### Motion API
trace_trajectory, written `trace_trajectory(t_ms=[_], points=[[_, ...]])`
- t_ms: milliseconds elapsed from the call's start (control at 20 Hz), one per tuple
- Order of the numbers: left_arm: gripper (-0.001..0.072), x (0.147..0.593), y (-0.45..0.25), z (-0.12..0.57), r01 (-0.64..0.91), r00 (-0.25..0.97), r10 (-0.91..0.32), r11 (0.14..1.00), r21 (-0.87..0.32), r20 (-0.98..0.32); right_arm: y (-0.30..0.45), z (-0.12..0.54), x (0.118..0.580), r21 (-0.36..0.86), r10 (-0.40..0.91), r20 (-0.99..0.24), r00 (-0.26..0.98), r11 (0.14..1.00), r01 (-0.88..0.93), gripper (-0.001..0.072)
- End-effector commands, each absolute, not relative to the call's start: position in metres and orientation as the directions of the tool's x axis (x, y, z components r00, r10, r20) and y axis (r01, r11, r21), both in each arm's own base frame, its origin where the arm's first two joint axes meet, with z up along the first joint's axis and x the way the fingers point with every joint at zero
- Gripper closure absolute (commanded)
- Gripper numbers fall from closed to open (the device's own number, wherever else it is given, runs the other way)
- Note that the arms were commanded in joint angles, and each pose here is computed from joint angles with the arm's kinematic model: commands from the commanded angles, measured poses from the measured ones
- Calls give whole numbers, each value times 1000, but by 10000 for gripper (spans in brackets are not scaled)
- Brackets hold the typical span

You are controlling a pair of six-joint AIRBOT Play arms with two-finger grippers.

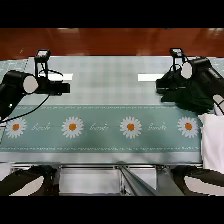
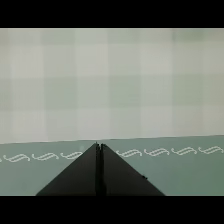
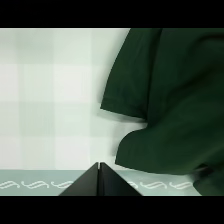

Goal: Fold the shirts.

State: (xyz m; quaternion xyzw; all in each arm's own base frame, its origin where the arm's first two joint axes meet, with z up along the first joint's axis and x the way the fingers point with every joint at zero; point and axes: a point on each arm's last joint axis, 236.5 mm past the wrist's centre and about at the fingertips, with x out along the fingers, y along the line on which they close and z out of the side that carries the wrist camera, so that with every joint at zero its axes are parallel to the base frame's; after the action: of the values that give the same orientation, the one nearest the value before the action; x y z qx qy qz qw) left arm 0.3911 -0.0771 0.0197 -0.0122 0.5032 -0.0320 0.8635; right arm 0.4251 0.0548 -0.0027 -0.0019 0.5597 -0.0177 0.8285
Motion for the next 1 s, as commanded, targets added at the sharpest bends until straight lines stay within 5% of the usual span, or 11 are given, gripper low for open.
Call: trace_trajectory(t_ms=[0, 600, 850, 900, 950], points=[[691, 391, -77, 20, 43, 492, -67, 998, -53, -868, 55, -3, 425, -23, -31, -927, 373, 999, 26, 689], [691, 391, -77, 20, 43, 493, -67, 998, -53, -867, 56, -2, 426, -20, -29, -926, 377, 999, 27, 690], [691, 400, -79, 25, 47, 527, -76, 997, -60, -846, 63, 11, 454, 10, 2, -870, 493, 1000, 13, 689], [690, 399, -78, 24, 45, 524, -75, 997, -60, -848, 65, 15, 459, 15, 8, -858, 514, 1000, 10, 667], [635, 396, -77, 22, 43, 511, -71, 997, -57, -857, 64, 23, 464, 11, 4, -847, 532, 1000, 9, 490]])
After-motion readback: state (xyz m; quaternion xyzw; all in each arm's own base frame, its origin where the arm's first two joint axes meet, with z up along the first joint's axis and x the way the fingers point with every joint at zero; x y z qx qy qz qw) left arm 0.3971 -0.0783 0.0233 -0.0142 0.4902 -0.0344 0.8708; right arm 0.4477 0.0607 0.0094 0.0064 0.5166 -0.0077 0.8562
